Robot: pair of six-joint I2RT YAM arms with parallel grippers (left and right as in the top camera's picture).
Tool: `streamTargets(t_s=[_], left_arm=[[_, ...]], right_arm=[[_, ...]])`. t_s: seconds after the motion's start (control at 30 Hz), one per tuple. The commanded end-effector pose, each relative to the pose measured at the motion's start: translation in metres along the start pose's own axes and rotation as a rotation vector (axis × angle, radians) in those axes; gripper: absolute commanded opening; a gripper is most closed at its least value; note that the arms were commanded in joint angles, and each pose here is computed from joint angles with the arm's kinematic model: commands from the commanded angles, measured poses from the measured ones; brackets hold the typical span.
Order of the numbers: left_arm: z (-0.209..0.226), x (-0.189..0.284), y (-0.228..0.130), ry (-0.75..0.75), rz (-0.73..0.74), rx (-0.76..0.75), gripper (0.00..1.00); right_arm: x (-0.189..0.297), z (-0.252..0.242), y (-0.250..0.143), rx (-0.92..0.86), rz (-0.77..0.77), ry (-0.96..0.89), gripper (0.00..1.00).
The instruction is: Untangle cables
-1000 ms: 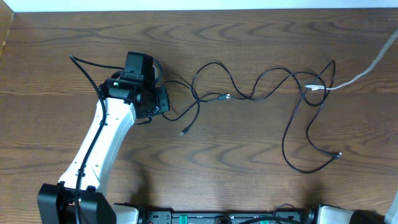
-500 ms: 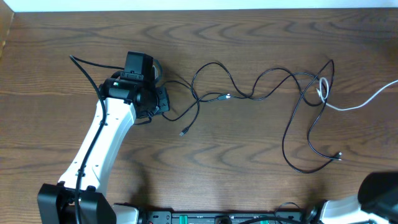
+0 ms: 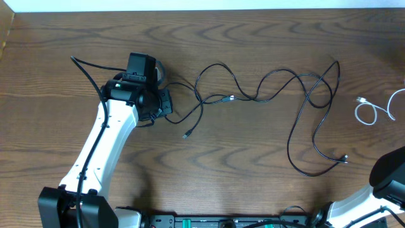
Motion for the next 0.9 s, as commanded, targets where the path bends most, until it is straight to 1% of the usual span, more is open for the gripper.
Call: streamTargets(t_s=[0.0, 0.3, 0.33, 0.43, 0.5, 0.53, 0.6, 0.63, 0.7, 0.8, 0.87], left_arm=[[0.001, -0.001, -0.002, 0.011, 0.006, -0.017, 0.08], [0.001, -0.001, -0.002, 0.011, 0.005, -0.017, 0.08], [0.001, -0.001, -0.002, 0.011, 0.005, -0.017, 0.08], [0.001, -0.001, -0.002, 0.011, 0.005, -0.017, 0.08], [0.001, -0.001, -0.002, 0.011, 0.005, -0.017, 0.08], [0.001, -0.001, -0.002, 0.011, 0.005, -0.017, 0.08], [0.001, -0.001, -0.002, 0.011, 0.005, -0.017, 0.08], [0.001, -0.001, -0.002, 0.011, 0.005, -0.017, 0.08], [0.001, -0.001, -0.001, 0.011, 0.003, -0.017, 0.08], [0.001, -0.001, 0.0, 0.009, -0.002, -0.017, 0.08], [0.001, -0.001, 0.001, 0.009, -0.005, -0.018, 0.08]], right_arm=[[0.0, -0.003, 0.001, -0.021, -0.002, -0.006, 0.06], [-0.002, -0.005, 0.008, -0.022, -0.026, 0.0, 0.06], [-0.002, -0.004, 0.009, -0.028, -0.025, 0.012, 0.08], [-0.002, 0.005, 0.005, -0.013, 0.01, 0.086, 0.09], [0.0, 0.02, 0.0, 0.039, 0.046, 0.201, 0.11], [0.003, 0.032, -0.004, 0.082, 0.073, 0.288, 0.12], [0.014, 0.055, -0.015, 0.157, 0.131, 0.482, 0.19], [0.031, 0.077, -0.027, 0.244, 0.18, 0.694, 0.26], [0.053, 0.096, -0.041, 0.343, 0.217, 0.888, 0.34], [0.077, 0.112, -0.063, 0.457, 0.265, 1.03, 0.45], [0.089, 0.12, -0.08, 0.547, 0.288, 1.061, 0.52]])
Point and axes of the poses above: each gripper's point midway between its finger pads, its own x axis back along the fingers, its own z axis along the line the jaws close on, y = z × x, the point moved 4 cm from there along x, back along the fingers, and after that the axes turned 7 degrees about -x, right-handed, at the moved point
